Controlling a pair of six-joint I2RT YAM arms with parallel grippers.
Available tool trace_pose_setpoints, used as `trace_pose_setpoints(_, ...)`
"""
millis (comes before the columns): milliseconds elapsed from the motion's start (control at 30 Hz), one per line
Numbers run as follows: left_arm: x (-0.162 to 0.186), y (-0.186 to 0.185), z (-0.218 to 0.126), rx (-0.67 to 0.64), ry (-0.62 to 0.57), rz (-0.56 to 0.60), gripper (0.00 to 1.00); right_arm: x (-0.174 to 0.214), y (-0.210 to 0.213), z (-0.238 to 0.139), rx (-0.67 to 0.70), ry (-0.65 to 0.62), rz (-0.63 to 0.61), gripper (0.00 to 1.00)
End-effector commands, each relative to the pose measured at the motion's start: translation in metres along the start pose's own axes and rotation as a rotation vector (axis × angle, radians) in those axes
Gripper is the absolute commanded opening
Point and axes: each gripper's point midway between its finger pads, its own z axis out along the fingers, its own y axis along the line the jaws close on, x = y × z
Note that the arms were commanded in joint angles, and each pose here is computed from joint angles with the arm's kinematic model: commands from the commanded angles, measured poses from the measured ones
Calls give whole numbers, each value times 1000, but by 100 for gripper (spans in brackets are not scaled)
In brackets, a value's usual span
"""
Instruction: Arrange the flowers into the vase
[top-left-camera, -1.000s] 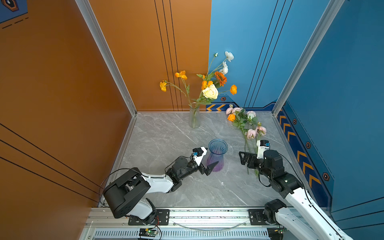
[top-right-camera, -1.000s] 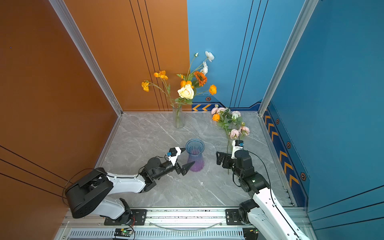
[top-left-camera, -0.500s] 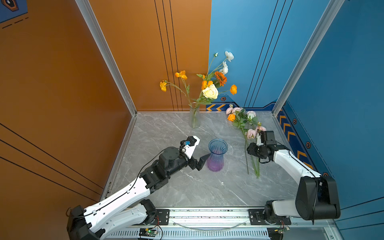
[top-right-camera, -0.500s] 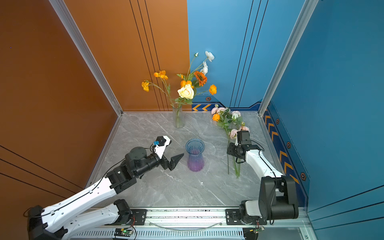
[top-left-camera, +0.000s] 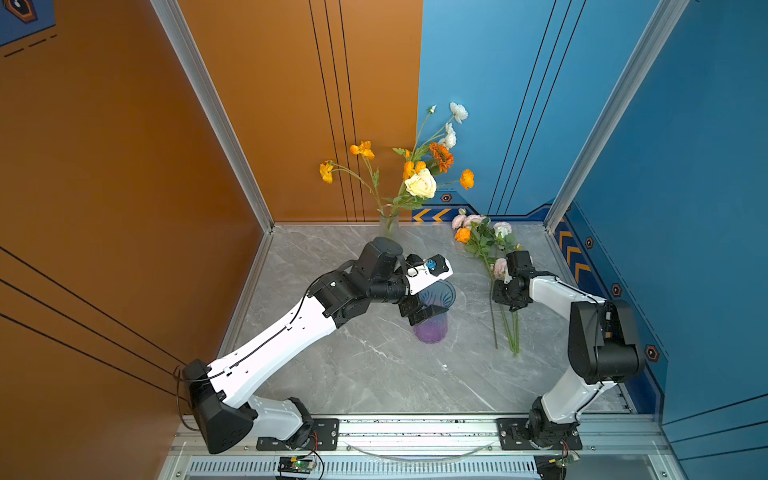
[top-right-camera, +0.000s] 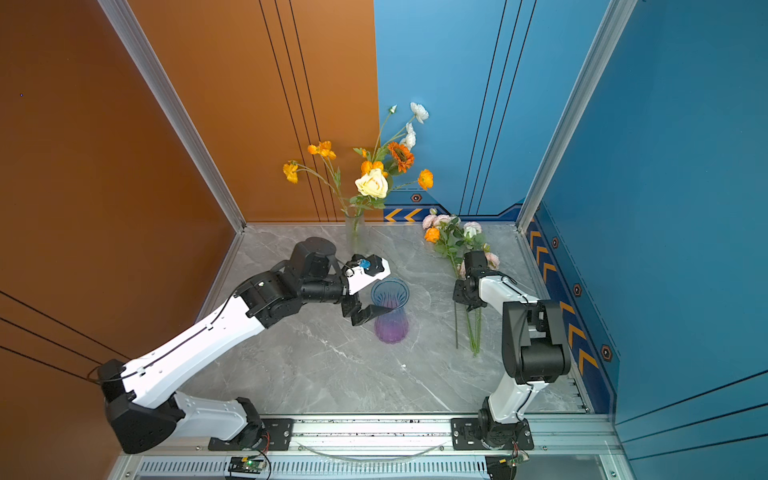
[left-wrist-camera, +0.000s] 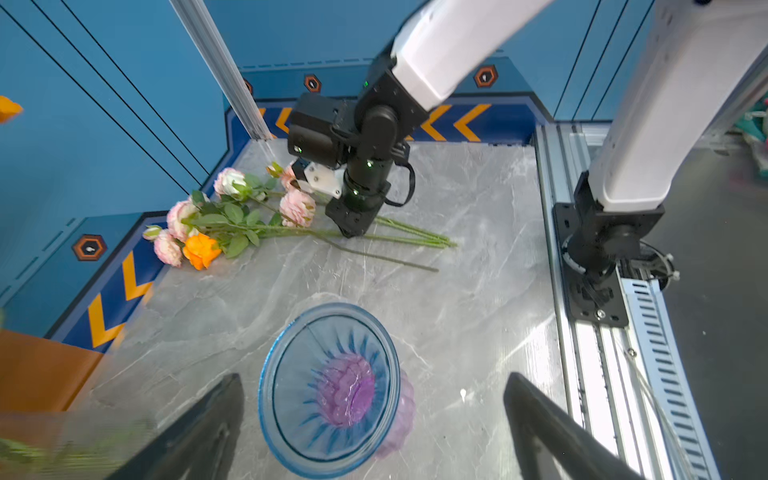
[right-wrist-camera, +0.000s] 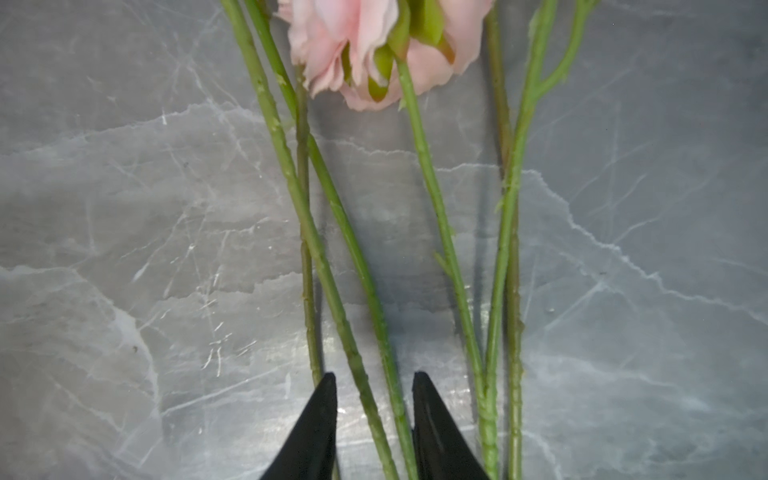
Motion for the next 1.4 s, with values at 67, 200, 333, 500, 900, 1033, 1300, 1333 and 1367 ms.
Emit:
trace_pose_setpoints(67,13,-3,-6,-3,-43,42,98,-1,-5,4,62,34,-54,27)
trace_pose_setpoints(200,14,1,-11,-42,-101,46,98,-2,-4,5,70,37,-73,20)
trace_pose_setpoints(333,12,10,-13,-42,-124,-2,98,0,-1,7,68,44,-90,12)
trace_pose_setpoints(500,15,19,-13,-51,-121,-46,98,3,3,10,54,56,-113,0)
trace_pose_setpoints(900,19,52,-33,-8,-220,-207,98,13,17,-24,13,4,-154,0)
trace_pose_setpoints(1033,17,48,-40,53,-250,-211,98,11,21,-54,-3,-15,-115,0)
trace_pose_setpoints(1300,40,25,-50,-146,-125,46,98,7,44,-135,-232,-182,76,0)
trace_pose_setpoints(1333,42,15,-49,-151,-116,76,98,7,48,-148,-262,-211,89,0)
trace_pose_setpoints(1367,43,4,-49,-137,-115,110,98,6,48,-160,-278,-242,102,0)
